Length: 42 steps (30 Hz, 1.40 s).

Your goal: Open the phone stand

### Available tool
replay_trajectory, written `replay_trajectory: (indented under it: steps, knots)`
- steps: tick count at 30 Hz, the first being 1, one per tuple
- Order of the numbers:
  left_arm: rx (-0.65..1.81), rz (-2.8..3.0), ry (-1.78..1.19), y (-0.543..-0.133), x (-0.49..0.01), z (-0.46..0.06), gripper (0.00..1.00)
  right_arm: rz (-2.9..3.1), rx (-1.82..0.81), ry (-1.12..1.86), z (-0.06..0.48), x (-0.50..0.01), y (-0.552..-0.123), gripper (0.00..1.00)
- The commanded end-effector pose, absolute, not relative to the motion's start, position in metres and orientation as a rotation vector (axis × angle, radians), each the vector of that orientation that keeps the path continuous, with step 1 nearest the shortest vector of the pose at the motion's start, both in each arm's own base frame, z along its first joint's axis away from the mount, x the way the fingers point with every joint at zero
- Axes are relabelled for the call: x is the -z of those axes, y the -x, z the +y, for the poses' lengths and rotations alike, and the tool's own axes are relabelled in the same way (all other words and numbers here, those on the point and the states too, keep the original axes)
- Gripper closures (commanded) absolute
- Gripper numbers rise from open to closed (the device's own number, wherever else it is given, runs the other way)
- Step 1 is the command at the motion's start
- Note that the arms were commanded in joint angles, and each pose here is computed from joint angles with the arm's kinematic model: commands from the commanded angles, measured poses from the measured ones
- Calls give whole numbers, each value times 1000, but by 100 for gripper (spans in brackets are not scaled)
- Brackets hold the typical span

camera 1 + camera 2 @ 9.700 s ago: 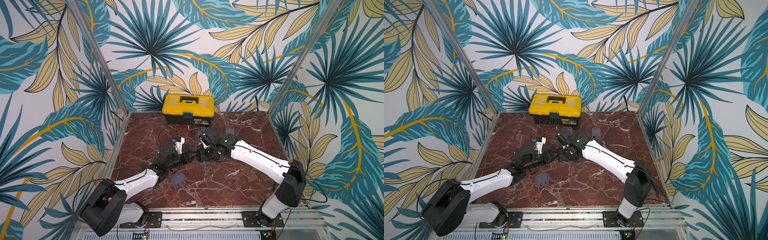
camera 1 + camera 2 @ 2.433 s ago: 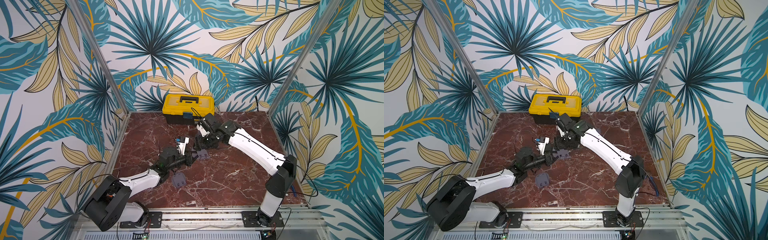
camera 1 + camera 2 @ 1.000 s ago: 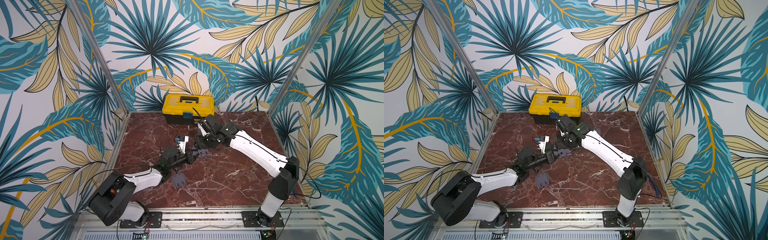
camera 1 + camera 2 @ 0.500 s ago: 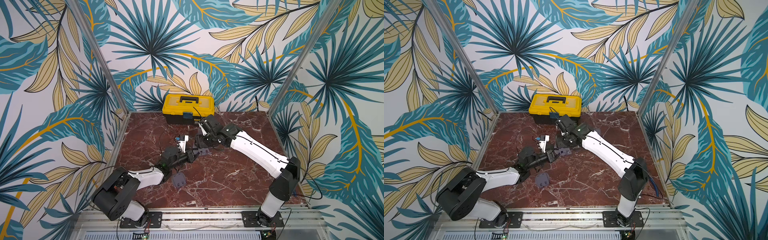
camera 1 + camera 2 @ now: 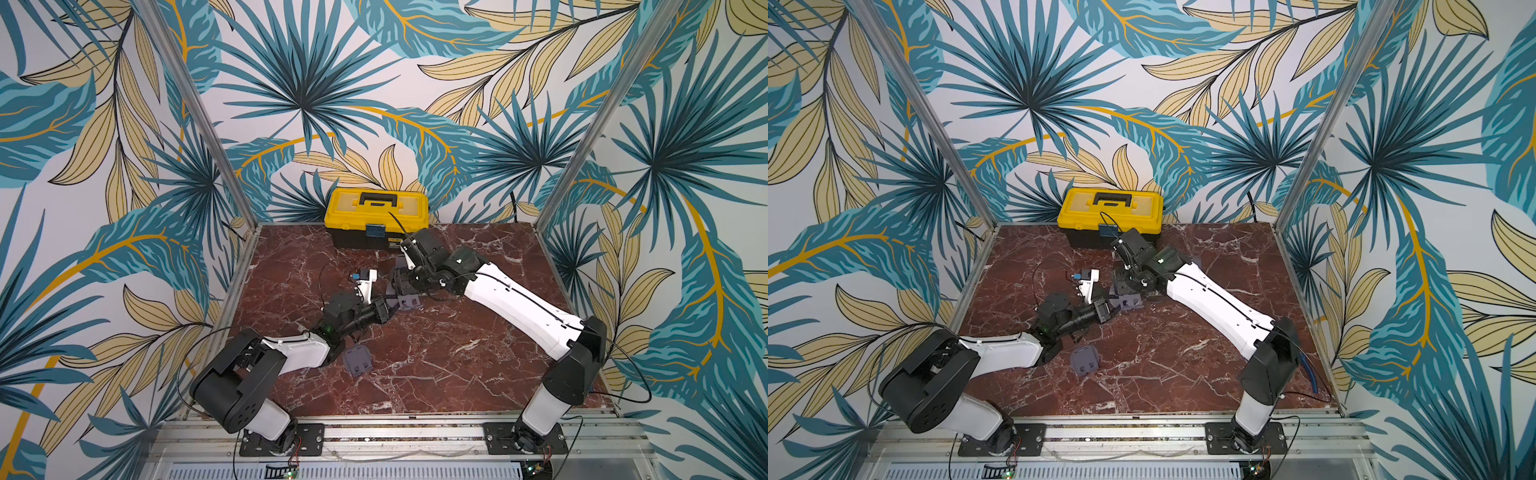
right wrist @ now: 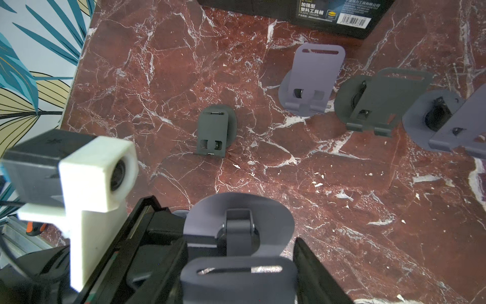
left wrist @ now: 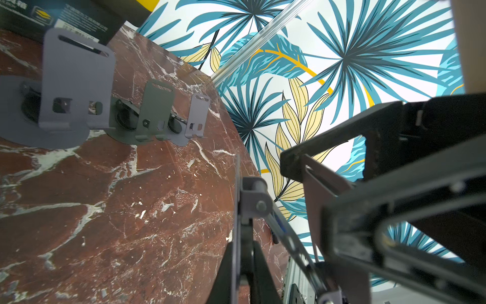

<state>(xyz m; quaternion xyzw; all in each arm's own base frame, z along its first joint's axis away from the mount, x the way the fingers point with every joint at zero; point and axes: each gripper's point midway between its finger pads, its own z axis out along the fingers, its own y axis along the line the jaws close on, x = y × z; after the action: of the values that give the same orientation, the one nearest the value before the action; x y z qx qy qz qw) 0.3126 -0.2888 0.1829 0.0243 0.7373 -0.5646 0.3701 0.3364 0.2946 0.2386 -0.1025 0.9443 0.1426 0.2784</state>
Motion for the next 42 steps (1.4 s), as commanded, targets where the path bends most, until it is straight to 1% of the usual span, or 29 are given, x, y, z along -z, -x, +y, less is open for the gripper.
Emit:
replay_trajectory:
  steps: [1,17,18,20,42]
  knots:
    - [1262,2115,242,-335,-112,-252,100,2473,-400,246,281,-272,-321,66]
    - [1349,2092,374,-344,-103,-245,100,2455,-377,194,276,-265,-316,66]
    - [1355,2088,381,-345,-103,-245,100,2454,-390,221,284,-264,-309,66]
    - [1366,2082,391,-346,-104,-245,100,2455,-391,220,284,-263,-307,66]
    - [1372,2063,439,-352,-106,-239,100,2454,-394,215,284,-260,-296,66]
